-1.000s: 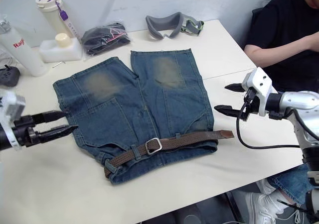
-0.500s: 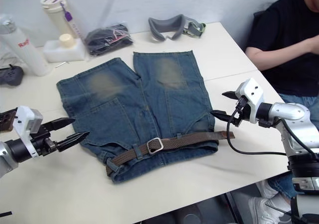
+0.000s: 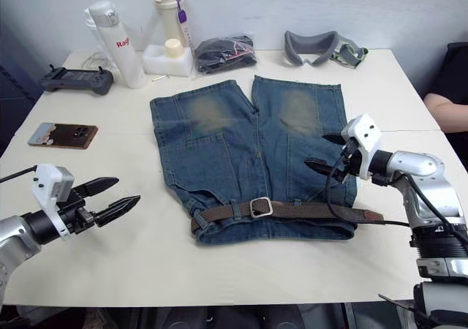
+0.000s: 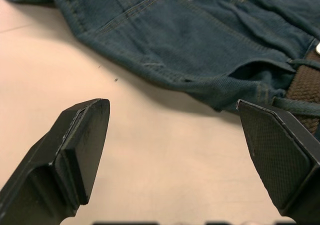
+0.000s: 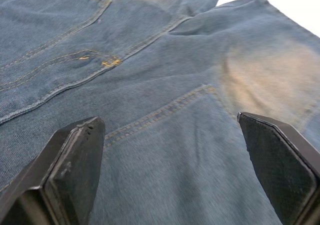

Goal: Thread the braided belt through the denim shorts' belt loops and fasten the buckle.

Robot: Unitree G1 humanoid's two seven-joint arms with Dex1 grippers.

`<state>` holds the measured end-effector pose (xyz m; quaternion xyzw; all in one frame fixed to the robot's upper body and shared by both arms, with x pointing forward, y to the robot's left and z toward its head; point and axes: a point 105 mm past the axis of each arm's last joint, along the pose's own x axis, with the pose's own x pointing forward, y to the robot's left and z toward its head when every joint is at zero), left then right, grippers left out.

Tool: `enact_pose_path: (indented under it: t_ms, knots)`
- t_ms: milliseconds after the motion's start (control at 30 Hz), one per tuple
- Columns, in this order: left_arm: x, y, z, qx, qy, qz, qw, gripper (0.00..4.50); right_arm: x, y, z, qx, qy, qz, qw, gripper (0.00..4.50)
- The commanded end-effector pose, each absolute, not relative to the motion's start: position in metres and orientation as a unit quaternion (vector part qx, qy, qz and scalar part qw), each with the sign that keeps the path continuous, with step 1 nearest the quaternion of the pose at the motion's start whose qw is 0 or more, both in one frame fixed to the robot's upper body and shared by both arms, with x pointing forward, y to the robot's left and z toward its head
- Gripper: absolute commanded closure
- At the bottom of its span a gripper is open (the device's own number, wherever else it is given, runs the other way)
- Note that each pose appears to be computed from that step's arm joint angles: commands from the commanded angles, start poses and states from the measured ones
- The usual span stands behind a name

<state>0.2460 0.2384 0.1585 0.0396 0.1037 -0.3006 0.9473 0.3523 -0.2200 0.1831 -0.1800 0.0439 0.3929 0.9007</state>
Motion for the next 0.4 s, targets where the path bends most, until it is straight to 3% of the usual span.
enact_pose_path:
  t_ms: [33, 400]
  knots:
    - [0.2456, 0.2333, 0.1670, 0.048, 0.081, -0.307, 0.947, 0.08, 0.3511, -0.2230, 0.1961, -0.185, 0.025, 0.387, 0.903, 0.00]
    - [0.2474, 0.2355, 0.1671, 0.043, 0.071, -0.300, 0.950, 0.08, 0.3511, -0.2169, 0.1968, -0.179, 0.019, 0.394, 0.901, 0.00]
